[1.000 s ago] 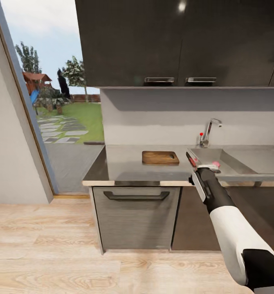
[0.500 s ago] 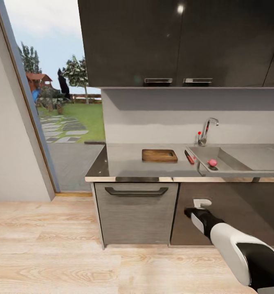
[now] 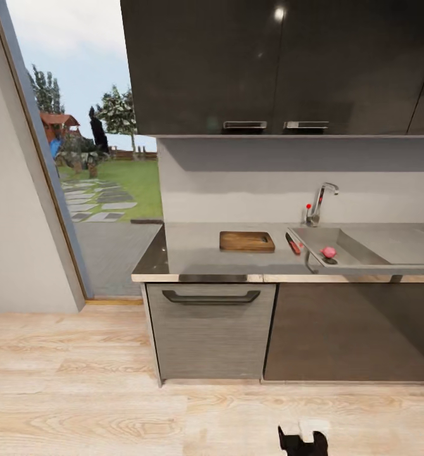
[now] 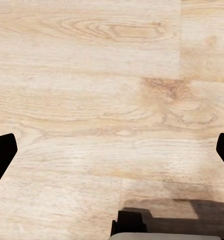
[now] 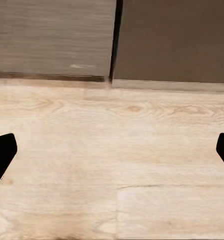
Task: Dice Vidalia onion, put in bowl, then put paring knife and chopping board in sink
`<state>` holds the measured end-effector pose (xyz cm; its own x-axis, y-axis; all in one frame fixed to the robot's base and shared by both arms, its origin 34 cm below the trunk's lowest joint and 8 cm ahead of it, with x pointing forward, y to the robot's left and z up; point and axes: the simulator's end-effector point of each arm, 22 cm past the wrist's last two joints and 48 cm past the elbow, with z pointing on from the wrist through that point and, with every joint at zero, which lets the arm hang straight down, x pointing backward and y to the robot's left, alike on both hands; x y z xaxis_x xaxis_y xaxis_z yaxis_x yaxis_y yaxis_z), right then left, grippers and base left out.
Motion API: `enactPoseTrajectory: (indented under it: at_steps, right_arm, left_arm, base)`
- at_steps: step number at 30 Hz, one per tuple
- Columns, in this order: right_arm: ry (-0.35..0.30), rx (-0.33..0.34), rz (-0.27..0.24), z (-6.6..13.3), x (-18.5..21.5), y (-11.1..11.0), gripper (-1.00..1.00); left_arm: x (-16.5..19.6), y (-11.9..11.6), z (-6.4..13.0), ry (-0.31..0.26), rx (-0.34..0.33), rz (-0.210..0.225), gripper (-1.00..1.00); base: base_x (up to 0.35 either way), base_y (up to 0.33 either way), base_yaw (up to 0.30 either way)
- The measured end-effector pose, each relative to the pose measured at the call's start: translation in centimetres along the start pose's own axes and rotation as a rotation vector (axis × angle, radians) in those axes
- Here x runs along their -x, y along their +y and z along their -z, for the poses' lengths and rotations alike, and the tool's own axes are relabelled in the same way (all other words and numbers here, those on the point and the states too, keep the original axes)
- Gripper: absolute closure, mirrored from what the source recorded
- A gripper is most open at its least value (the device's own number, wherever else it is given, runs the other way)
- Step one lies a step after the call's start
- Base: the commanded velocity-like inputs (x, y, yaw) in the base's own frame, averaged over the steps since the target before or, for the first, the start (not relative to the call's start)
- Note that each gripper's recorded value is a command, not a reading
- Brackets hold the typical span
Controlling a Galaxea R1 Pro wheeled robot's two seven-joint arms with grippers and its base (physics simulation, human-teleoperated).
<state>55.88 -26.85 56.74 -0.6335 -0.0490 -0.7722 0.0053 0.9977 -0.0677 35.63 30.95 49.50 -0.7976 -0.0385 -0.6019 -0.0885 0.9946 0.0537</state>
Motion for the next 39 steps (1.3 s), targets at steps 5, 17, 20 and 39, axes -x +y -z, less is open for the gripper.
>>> enactPoseTrajectory:
  at_steps: [5,17,20,39]
  right_arm:
    - [-0.152,0.176,0.122,6.1,-5.3,7.4,-1.0]
    - [-0.225,-0.018,0.081,7.4,-4.9,4.3,-1.0]
    - [-0.226,-0.018,0.081,7.4,-4.9,4.3,-1.0]
    - [-0.25,-0.021,0.081,7.5,-4.0,4.2,-1.0]
  left_arm:
    - [0.0,0.0,0.0,0.0,0.0,0.0,-1.0]
    - [0.0,-0.3,0.0,0.0,-0.005,-0.001,-1.0]
    - [0.0,-0.3,0.0,0.0,-0.005,-0.002,-1.0]
    - [0.9,-0.3,0.0,-0.023,-0.005,-0.001,-1.0]
  base:
    - [0.0,0.0,0.0]
    - [0.021,-0.209,0.0]
    - [0.073,-0.311,-0.066]
    - [0.076,-0.312,-0.192]
